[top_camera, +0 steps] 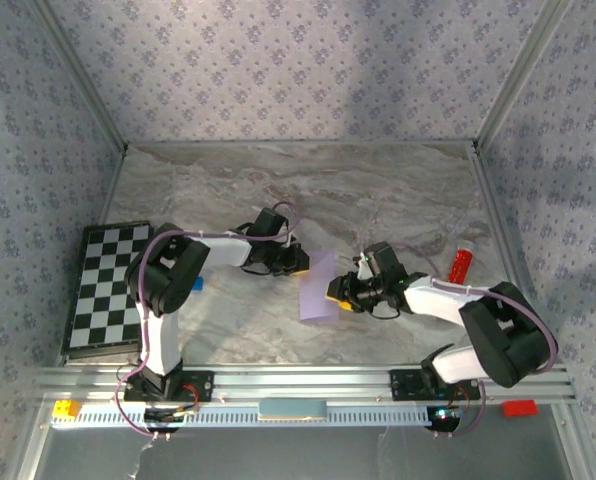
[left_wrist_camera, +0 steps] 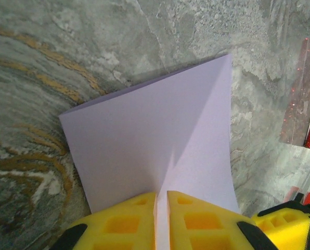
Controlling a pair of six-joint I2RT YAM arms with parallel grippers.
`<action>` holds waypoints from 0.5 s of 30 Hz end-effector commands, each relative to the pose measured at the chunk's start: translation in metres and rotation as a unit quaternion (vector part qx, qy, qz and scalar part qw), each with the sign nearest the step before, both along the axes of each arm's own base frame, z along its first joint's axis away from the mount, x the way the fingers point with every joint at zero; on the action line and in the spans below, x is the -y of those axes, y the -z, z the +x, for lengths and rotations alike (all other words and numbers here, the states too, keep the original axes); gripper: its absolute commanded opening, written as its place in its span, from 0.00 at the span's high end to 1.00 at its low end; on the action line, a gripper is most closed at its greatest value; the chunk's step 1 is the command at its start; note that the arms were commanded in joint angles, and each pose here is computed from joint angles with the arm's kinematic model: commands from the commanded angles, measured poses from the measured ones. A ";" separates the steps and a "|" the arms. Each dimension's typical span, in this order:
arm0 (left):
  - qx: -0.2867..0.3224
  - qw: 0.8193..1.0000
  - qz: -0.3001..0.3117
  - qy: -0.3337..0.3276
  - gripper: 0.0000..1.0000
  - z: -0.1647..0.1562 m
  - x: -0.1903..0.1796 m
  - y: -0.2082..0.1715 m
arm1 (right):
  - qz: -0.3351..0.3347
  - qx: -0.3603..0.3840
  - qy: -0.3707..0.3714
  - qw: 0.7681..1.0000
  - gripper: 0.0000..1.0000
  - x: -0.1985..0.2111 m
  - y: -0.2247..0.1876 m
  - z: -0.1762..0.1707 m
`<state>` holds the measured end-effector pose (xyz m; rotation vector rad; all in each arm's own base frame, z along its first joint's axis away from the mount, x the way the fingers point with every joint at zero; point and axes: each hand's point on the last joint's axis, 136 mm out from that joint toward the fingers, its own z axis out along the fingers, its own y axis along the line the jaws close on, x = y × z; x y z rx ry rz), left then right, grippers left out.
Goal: Fold a paper plane with a square sheet of paper (pick it up from the middle)
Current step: Fold the triangle a second time at the center of the table.
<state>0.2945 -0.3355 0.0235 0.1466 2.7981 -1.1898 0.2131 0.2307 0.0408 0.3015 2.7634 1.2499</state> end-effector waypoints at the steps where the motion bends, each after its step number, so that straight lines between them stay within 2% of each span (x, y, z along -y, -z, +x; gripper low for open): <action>1: -0.009 1.000 0.016 0.020 0.87 -0.006 0.001 0.018 | 0.025 0.012 -0.007 1.000 0.60 -0.006 -0.010 0.010; 8: -0.009 1.000 0.012 0.026 0.87 -0.005 0.004 0.018 | 0.048 0.014 -0.008 0.999 0.64 -0.007 -0.011 0.020; 15: -0.008 1.000 0.008 0.028 0.86 -0.003 0.006 0.015 | 0.055 0.015 -0.004 0.998 0.73 -0.004 -0.010 0.025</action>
